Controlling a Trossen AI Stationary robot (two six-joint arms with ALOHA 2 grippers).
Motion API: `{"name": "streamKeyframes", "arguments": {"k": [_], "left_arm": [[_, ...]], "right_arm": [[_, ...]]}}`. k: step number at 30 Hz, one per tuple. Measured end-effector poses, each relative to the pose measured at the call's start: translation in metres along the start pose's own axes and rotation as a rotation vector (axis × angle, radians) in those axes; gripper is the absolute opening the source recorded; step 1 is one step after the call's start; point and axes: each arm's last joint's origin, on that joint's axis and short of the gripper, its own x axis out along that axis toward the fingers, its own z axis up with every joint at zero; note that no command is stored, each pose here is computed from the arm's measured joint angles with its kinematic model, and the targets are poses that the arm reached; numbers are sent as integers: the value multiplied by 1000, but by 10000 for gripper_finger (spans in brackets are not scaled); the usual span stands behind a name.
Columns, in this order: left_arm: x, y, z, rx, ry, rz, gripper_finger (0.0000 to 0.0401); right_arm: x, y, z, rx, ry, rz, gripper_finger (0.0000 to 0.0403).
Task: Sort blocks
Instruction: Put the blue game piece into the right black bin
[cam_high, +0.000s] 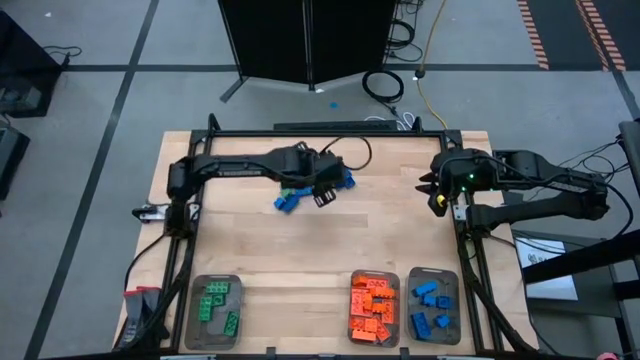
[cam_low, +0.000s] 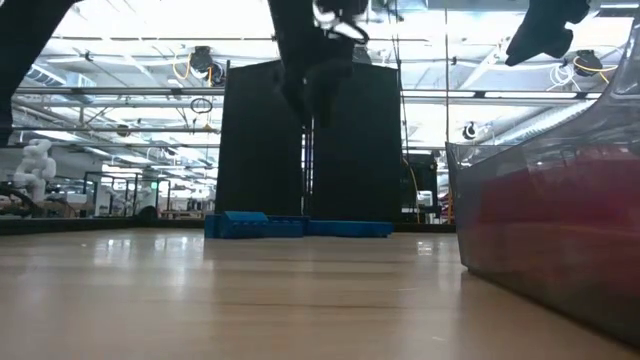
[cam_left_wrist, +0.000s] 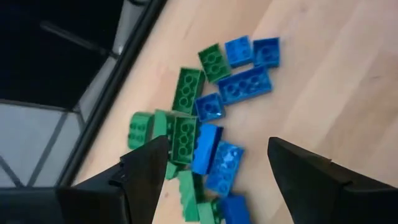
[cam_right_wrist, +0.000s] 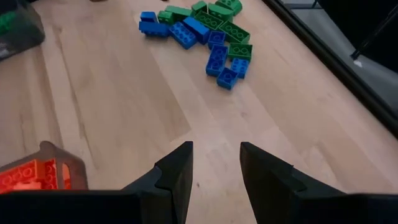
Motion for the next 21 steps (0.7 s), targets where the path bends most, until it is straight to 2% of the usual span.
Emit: {"name": "streamKeyframes", "arguments": {"k": [4,7,12,15,21], "left_arm": [[32,13,-1,-54,10,-96,276],[58,25,-11,-85,59,-90,276],[83,44,-17,-106,76,-96,276],[96,51,-19,-100,92,-102,276],[119,49,-31,-12,164,-127,276]], "right_arm": [[0,0,0,-52,-1,0,130],[0,0,0,-91,-2,-2,130],[0,0,0,-155,-2,-3,130],[0,0,0,-169,-2,-3,130],[0,0,0,-178,-4,-5,130]]}}
